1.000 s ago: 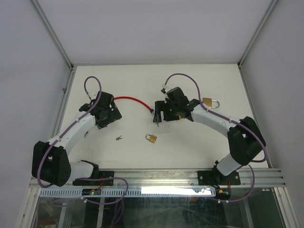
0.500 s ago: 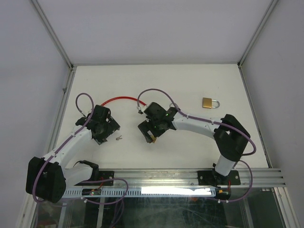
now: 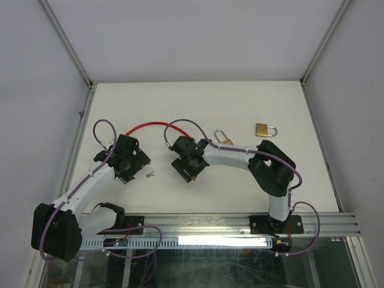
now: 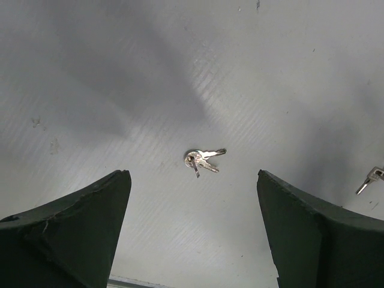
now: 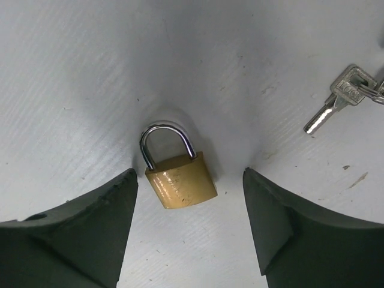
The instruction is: Unlock with the key
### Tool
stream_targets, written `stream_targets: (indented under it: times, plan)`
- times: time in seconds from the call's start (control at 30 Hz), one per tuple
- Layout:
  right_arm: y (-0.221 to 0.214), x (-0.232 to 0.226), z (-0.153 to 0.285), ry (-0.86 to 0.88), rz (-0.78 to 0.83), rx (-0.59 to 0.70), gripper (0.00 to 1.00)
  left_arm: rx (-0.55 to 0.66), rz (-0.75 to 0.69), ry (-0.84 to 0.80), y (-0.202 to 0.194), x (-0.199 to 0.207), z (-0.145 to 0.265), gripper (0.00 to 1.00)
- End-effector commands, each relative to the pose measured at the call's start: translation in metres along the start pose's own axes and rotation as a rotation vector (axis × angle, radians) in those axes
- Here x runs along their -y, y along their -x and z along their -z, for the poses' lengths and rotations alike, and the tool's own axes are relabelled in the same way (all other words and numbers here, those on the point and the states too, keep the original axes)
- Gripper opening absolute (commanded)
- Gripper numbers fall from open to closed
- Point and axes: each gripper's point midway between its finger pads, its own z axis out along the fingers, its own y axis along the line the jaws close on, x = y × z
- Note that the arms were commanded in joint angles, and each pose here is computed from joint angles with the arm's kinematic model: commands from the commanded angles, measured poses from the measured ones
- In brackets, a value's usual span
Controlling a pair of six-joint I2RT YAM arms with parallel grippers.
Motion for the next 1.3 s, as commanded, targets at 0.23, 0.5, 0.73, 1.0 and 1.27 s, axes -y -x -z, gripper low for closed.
stream_targets:
  times: [0.23, 0.5, 0.73, 1.0, 1.27]
  plan:
    - [0.035, 0.021, 0.0, -0.15, -0.36, 0.088, 0.47, 0.019, -0.058, -0.064, 0.009, 0.014, 0.004, 0.87]
    - [0.058, 0.055, -0.002, -0.21, -0.591, 0.17, 0.39, -0.081, -0.141, -0.112, -0.006, 0.027, -0.006, 0.84]
    - [0.085, 0.052, 0.0, -0.174, -0.579, 0.211, 0.45, -0.15, -0.188, -0.115, -0.017, 0.031, -0.016, 0.75]
    - [0.1, 0.043, 0.03, -0.074, -0.524, 0.309, 0.63, -0.18, -0.229, -0.084, -0.02, 0.028, -0.025, 0.49]
    - [0.089, 0.043, 0.047, -0.05, -0.496, 0.347, 0.66, -0.203, -0.253, -0.037, -0.022, 0.024, -0.036, 0.27]
